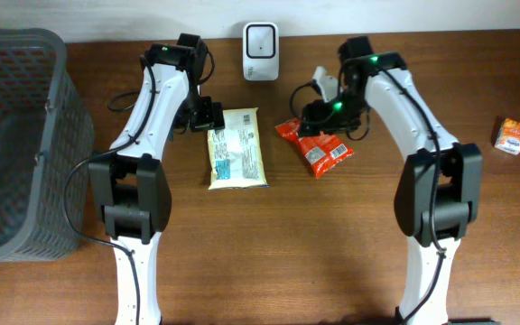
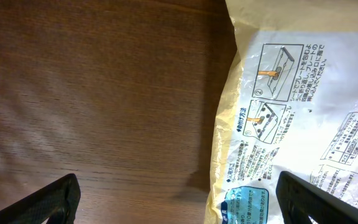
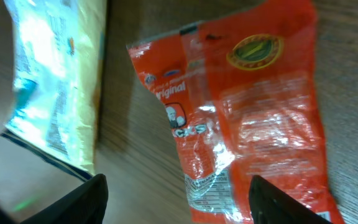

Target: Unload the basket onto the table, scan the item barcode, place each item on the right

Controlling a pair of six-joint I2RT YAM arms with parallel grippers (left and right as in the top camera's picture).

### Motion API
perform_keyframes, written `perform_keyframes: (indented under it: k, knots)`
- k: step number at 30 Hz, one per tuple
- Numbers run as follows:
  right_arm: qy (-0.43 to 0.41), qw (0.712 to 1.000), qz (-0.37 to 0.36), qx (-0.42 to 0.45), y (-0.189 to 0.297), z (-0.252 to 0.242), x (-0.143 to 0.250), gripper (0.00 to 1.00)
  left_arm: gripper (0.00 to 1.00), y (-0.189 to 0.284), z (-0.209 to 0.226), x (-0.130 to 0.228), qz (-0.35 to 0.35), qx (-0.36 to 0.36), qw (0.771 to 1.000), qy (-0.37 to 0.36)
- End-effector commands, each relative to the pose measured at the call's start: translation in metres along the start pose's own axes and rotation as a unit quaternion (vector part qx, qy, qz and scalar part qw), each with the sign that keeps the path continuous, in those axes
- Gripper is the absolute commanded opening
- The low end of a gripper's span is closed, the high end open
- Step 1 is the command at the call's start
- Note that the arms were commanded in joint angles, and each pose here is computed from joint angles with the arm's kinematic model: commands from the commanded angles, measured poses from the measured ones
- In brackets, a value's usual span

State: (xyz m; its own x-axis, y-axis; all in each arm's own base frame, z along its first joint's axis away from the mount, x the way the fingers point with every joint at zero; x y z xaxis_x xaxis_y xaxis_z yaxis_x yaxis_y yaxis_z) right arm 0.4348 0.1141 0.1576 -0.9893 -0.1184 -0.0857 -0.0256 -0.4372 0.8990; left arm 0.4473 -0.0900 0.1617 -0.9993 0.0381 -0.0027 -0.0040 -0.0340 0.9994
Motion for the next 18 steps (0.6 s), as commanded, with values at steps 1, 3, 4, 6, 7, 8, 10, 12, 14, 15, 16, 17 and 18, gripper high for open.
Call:
perform_keyframes:
  k: [1,3,4,6,7,8,10,12,14,15,16,17,18]
  knots:
    - [0.071,0.987,0.01,0.146,-0.017,0.016,0.006,0.72,0.99,-0.002,0.0,0.002,0.005,0.001,1.0,0.007]
    - [0.097,0.972,0.01,0.215,-0.03,0.028,0.011,0.72,0.99,-0.002,0.0,0.002,0.005,0.001,1.0,0.007]
    - [0.101,0.961,0.005,0.258,-0.038,0.03,0.014,0.72,0.99,-0.002,0.0,0.002,0.005,0.001,1.0,0.007]
    - [0.076,0.934,-0.025,0.347,-0.052,0.023,0.019,0.78,0.99,-0.002,0.0,0.002,0.005,0.001,1.0,0.007]
    - [0.074,0.931,-0.035,0.355,-0.061,0.021,0.021,0.78,0.99,-0.002,0.0,0.002,0.005,0.001,1.0,0.007]
    - [0.076,0.931,-0.037,0.356,-0.07,0.017,0.024,0.78,0.99,-0.002,0.0,0.002,0.005,0.001,1.0,0.007]
    - [0.071,0.931,-0.042,0.355,-0.08,0.01,0.028,0.7,0.99,-0.002,0.0,0.002,0.005,0.001,1.0,0.007]
    - [0.053,0.932,-0.048,0.355,-0.08,0.007,0.028,0.41,0.99,-0.002,0.0,0.002,0.005,0.001,1.0,0.007]
    - [0.028,0.935,-0.058,0.348,-0.077,0.011,0.025,0.11,0.99,-0.002,0.0,0.002,0.005,0.001,1.0,0.007]
    - [0.026,0.939,-0.055,0.339,-0.074,0.014,0.024,0.1,0.99,-0.002,0.0,0.002,0.005,0.001,1.0,0.007]
    - [0.026,0.943,-0.051,0.328,-0.072,0.017,0.024,0.1,0.99,-0.002,0.0,0.002,0.005,0.001,1.0,0.007]
    - [0.025,0.949,-0.044,0.31,-0.065,0.025,0.022,0.1,0.99,-0.002,0.0,0.002,0.005,0.001,1.0,0.007]
    - [0.024,0.958,-0.035,0.285,-0.056,0.035,0.019,0.1,0.99,-0.002,0.0,0.002,0.005,0.001,1.0,0.007]
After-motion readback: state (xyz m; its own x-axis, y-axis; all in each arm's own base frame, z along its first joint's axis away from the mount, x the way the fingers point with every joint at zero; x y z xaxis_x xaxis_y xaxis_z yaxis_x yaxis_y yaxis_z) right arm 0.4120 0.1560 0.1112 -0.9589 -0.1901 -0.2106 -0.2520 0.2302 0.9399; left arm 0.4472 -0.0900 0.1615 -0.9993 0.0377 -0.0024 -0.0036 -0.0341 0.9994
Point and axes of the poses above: each gripper's point midway between its finger pads, its own y axis back along the fingers, its own z axis along the line the jaws close on, x = y × z, the point moved 9 cm from there along y, back along the fingers, and after that the axes turned 10 degrees about -y, right-handed, at the moved point
